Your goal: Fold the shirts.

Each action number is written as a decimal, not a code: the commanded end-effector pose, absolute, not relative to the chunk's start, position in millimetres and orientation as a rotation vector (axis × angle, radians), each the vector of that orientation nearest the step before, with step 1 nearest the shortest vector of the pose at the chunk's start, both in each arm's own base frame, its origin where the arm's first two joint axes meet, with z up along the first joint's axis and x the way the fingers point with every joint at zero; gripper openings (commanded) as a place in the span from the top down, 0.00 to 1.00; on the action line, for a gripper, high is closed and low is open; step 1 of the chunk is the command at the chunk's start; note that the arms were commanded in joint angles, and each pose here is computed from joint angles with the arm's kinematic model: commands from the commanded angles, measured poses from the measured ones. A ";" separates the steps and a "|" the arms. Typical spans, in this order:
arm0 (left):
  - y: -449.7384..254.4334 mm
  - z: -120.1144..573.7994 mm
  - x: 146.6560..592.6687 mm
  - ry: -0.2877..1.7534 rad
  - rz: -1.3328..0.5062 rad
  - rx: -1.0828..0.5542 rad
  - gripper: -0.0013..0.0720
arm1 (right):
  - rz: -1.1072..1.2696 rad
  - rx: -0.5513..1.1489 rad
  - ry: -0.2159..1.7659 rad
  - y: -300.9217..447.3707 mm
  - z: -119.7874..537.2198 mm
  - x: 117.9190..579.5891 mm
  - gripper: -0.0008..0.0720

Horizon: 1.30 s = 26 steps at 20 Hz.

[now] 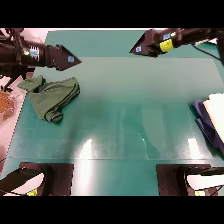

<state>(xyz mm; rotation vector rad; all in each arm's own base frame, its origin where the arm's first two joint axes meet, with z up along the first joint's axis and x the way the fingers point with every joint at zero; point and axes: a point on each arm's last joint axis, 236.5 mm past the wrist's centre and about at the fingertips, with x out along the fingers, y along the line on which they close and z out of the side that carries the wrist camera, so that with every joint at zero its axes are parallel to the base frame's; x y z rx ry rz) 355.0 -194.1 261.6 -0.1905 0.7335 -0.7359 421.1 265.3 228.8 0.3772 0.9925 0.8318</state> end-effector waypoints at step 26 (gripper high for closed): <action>9.2 111.2 343.5 1.228 -0.118 0.160 0.30 | 0.983 0.766 1.081 527.4 39.7 445.6 0.14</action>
